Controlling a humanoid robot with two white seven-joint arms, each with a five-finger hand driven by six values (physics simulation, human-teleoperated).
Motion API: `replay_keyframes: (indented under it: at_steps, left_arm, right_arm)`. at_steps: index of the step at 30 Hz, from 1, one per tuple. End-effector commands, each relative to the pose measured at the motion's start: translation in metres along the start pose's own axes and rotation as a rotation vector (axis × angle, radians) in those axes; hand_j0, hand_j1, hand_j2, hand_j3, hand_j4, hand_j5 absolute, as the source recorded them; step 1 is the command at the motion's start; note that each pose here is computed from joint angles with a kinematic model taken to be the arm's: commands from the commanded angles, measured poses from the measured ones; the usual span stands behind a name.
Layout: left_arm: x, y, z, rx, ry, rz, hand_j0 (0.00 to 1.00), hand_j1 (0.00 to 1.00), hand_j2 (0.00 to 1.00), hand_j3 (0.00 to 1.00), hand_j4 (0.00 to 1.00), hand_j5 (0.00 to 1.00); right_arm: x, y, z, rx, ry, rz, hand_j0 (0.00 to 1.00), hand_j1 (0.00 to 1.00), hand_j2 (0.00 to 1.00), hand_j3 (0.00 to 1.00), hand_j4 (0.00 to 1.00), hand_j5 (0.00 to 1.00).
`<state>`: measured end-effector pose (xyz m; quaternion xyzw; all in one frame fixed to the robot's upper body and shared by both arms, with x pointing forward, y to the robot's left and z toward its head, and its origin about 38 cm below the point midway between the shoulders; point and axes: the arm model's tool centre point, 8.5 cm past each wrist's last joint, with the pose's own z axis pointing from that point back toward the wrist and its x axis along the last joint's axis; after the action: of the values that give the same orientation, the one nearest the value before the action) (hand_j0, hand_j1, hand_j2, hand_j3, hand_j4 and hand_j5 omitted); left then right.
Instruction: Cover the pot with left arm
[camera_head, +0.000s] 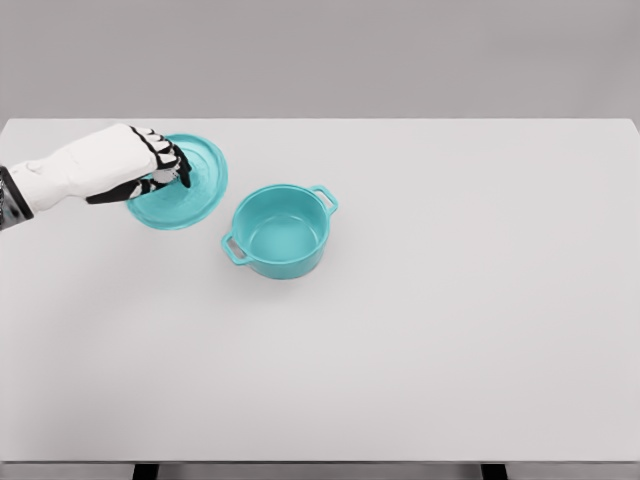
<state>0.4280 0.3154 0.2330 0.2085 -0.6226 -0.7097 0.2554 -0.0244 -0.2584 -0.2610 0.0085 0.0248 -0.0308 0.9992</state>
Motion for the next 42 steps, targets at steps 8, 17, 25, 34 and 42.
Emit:
replay_keyframes:
  at_steps: [8, 17, 25, 34, 42]
  left_arm:
    - [0.015, -0.002, -0.016, 0.02, -0.052, 0.014, 0.49, 0.49, 0.49, 0.49, 0.49, 0.49]
    - [0.037, 0.002, -0.037, 0.05, -0.124, 0.015, 0.49, 0.49, 0.49, 0.49, 0.49, 0.49]
    - [0.053, -0.001, -0.057, 0.062, -0.177, 0.029, 0.49, 0.49, 0.49, 0.49, 0.49, 0.49]
    - [0.069, -0.006, -0.08, 0.066, -0.227, 0.028, 0.49, 0.49, 0.49, 0.49, 0.49, 0.49]
    - [0.074, -0.012, -0.089, 0.065, -0.236, 0.037, 0.49, 0.49, 0.49, 0.49, 0.49, 0.49]
  right_arm:
    - [0.0, 0.0, 0.0, 0.0, 0.0, 0.0, 1.0, 1.0, 1.0, 1.0, 1.0, 1.0]
    - [0.0, 0.0, 0.0, 0.0, 0.0, 0.0, 1.0, 1.0, 1.0, 1.0, 1.0, 1.0]
    - [0.0, 0.0, 0.0, 0.0, 0.0, 0.0, 1.0, 1.0, 1.0, 1.0, 1.0, 1.0]
    - [0.0, 0.0, 0.0, 0.0, 0.0, 0.0, 1.0, 1.0, 1.0, 1.0, 1.0, 1.0]
    - [0.0, 0.0, 0.0, 0.0, 0.0, 0.0, 1.0, 1.0, 1.0, 1.0, 1.0, 1.0]
